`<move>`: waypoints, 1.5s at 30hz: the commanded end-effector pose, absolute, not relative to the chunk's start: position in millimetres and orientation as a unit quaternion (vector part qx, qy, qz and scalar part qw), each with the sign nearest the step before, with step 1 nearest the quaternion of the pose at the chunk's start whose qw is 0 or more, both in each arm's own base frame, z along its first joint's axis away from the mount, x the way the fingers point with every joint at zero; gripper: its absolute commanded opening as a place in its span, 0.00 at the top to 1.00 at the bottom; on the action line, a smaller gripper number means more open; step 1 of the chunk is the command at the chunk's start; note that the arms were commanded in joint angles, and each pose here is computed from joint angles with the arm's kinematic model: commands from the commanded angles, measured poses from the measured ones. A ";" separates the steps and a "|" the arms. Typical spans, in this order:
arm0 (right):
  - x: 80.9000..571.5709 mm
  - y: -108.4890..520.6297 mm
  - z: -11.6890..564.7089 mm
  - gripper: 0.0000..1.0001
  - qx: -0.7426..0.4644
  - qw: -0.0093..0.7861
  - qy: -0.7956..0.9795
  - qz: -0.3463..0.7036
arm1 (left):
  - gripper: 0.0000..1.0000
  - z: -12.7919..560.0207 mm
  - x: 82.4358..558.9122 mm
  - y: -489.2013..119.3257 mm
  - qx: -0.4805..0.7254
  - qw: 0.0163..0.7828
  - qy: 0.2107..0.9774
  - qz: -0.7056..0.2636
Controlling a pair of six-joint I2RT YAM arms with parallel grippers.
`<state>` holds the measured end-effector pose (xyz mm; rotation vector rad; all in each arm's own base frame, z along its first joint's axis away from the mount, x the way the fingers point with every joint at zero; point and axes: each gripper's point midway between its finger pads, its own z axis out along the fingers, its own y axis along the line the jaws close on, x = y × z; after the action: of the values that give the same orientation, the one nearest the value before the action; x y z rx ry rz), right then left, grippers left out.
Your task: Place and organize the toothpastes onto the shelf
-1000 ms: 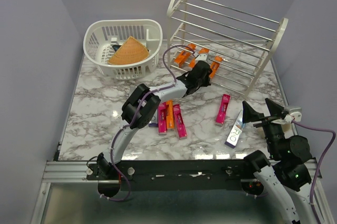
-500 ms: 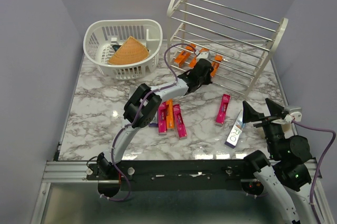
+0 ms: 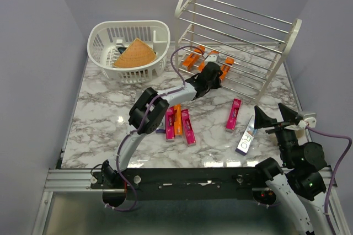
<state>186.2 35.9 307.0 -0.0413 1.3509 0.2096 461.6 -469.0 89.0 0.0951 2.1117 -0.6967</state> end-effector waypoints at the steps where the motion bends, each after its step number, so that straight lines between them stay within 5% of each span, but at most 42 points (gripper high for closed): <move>1: 127.7 4.1 347.8 0.00 0.021 0.850 0.511 0.127 | 0.74 106.7 453.8 -457.0 0.029 0.447 0.845 -0.293; 11: 127.2 5.1 348.2 0.00 0.017 0.850 0.510 0.128 | 0.34 164.6 401.4 -418.7 0.023 0.468 0.827 -0.310; 19: 126.4 6.3 348.4 0.00 0.015 0.850 0.510 0.131 | 0.07 136.0 339.8 -353.2 0.016 0.456 0.860 -0.227; 25: 126.7 6.4 348.3 0.00 0.014 0.849 0.511 0.131 | 0.06 114.8 291.4 -297.2 0.007 0.449 0.884 -0.132; 38: 126.7 23.7 354.1 0.00 -0.020 0.846 0.509 0.159 | 0.07 103.0 229.2 -246.5 -0.023 0.426 0.895 -0.130; 45: 150.9 91.4 342.1 0.00 -0.113 0.741 0.612 0.251 | 0.01 124.6 226.2 -224.7 -0.036 0.452 0.882 -0.131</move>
<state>170.2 56.9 324.8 -0.1298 1.3192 0.3421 223.9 -245.3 106.4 -0.0221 2.2434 -0.3566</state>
